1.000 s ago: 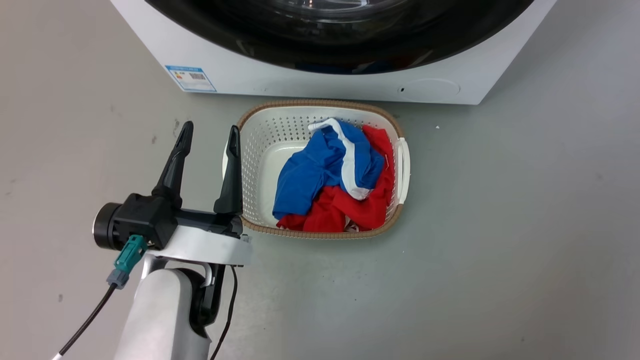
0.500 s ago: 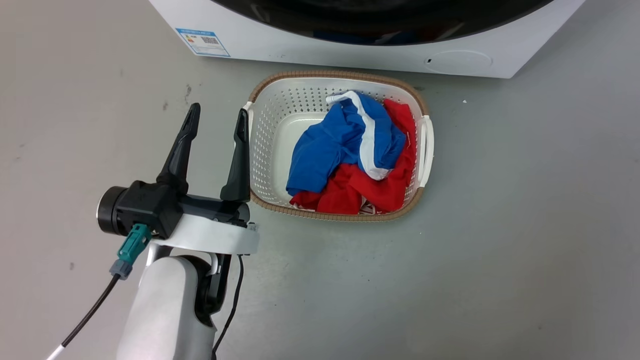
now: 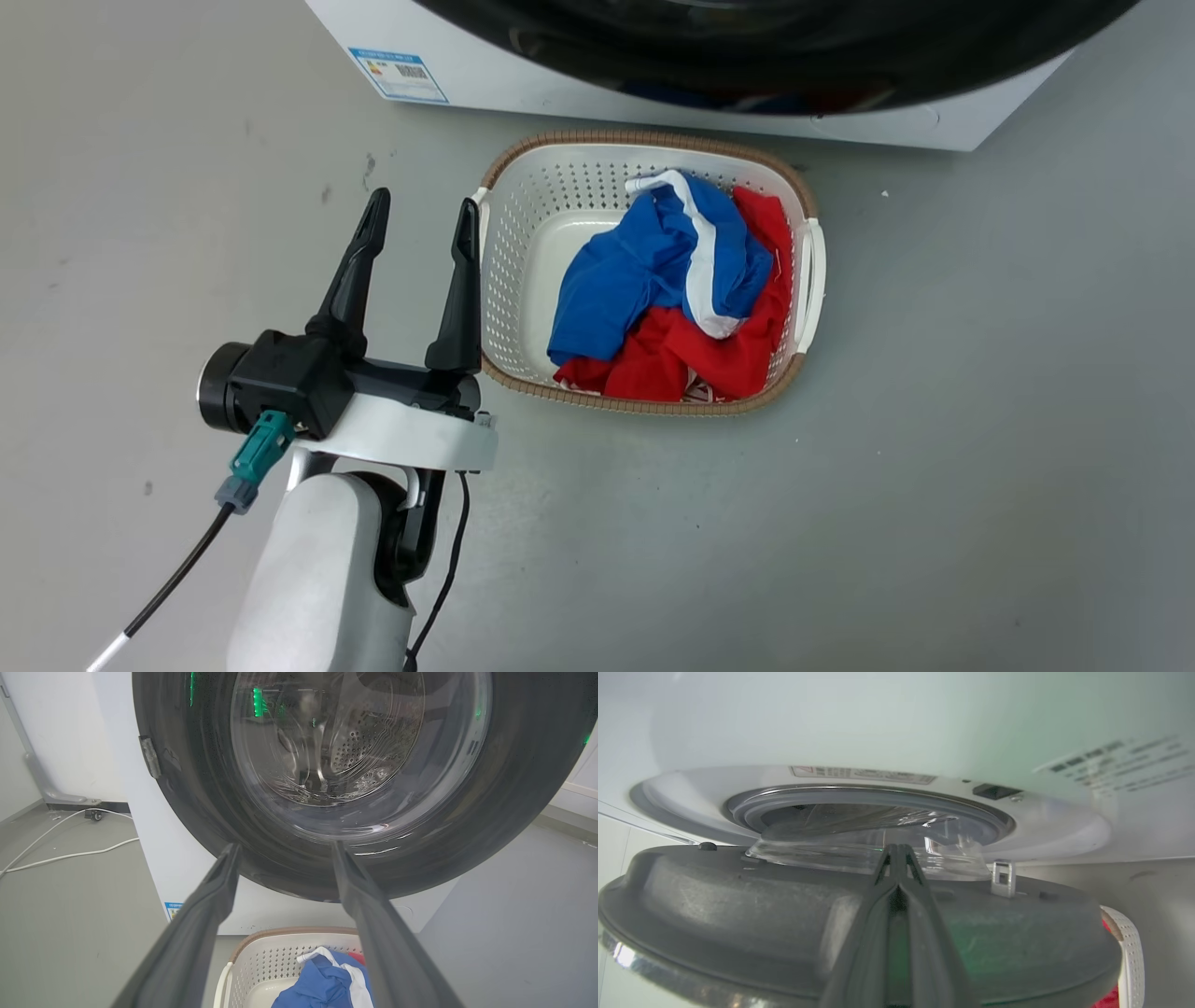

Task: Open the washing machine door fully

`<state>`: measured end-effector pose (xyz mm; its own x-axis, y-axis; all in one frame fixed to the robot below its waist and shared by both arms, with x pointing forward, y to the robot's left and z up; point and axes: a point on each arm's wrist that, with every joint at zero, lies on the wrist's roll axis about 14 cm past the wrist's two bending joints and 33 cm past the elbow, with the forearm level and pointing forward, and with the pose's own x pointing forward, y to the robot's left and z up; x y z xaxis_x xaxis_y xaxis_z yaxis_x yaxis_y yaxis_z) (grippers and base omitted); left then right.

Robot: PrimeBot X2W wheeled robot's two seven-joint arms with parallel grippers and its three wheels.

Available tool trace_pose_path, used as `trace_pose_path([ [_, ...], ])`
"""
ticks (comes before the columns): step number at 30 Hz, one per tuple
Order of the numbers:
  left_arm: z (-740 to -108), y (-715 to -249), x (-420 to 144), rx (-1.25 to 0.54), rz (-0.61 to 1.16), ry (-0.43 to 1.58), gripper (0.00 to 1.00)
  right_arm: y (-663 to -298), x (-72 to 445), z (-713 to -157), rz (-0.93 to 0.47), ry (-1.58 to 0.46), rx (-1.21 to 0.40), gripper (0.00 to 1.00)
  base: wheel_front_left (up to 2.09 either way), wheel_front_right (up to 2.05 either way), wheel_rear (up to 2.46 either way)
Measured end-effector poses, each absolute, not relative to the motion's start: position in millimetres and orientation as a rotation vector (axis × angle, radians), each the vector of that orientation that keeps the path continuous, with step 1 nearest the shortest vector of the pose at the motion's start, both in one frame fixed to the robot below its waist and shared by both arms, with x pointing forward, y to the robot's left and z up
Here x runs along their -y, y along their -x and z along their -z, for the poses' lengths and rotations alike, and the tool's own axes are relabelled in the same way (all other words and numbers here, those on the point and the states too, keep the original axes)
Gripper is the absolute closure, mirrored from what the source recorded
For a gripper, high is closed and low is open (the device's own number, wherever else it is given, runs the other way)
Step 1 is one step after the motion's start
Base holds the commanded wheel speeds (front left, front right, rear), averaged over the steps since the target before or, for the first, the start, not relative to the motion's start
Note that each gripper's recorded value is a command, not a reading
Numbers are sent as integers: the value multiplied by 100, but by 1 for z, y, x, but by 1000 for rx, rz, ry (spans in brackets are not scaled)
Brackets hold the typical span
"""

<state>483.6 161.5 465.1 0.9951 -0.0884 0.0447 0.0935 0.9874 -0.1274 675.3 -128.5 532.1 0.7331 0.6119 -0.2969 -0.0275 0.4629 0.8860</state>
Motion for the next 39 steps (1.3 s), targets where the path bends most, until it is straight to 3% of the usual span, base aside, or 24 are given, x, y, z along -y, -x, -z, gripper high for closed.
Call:
trace_pose_path([
  [13,-487,-458,-156,62,113,111,0,-602,100,-533,-557,-979,-819,100,0,0,0],
  [23,-499,-419,-154,64,131,109,0,-524,78,-531,-646,-938,-915,100,0,0,0],
  [39,-522,-375,-154,120,145,104,0,-409,-8,-551,-988,-834,-998,100,0,0,0],
])
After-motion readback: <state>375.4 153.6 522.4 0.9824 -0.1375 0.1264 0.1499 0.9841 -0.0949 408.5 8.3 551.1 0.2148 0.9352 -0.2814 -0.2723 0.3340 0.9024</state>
